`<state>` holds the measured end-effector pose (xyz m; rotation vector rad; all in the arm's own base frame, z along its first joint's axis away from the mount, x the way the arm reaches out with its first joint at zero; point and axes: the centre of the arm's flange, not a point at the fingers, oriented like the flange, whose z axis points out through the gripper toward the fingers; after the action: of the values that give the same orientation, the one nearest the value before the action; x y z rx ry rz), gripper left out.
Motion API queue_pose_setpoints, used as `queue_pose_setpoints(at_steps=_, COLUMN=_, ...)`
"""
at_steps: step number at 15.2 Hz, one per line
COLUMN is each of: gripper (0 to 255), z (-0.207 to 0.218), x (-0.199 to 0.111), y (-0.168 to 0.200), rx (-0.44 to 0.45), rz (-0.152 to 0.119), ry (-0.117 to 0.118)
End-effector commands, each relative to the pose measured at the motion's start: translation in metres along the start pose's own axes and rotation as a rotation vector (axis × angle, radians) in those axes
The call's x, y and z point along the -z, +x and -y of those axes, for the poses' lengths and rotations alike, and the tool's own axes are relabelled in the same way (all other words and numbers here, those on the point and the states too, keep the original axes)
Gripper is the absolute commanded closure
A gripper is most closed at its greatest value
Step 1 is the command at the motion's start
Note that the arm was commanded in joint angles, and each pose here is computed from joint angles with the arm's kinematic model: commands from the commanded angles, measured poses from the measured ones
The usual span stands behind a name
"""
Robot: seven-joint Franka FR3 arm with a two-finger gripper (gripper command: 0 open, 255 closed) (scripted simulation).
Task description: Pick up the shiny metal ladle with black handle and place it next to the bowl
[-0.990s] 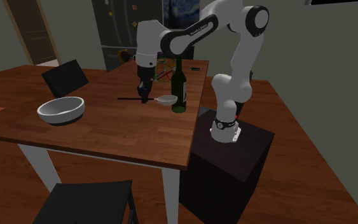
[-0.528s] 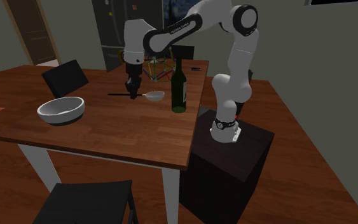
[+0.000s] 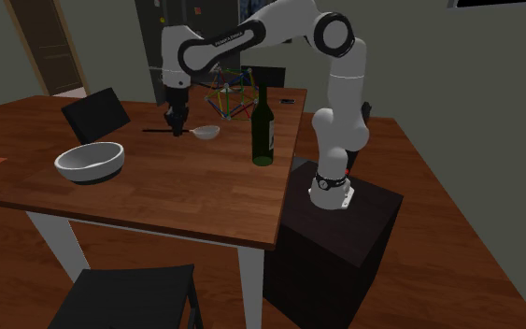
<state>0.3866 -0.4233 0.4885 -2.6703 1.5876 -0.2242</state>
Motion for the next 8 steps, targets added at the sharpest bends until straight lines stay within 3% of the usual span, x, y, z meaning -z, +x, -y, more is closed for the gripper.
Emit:
queue_pose_setpoints(at_steps=1, gripper=255, z=-0.013, x=-0.002, y=0.027, rx=0.002, rz=-0.001, ry=0.000)
queue_pose_setpoints(at_steps=8, gripper=255, z=-0.016, x=-0.039, y=0.023, rx=0.002, rz=-0.001, ry=0.000)
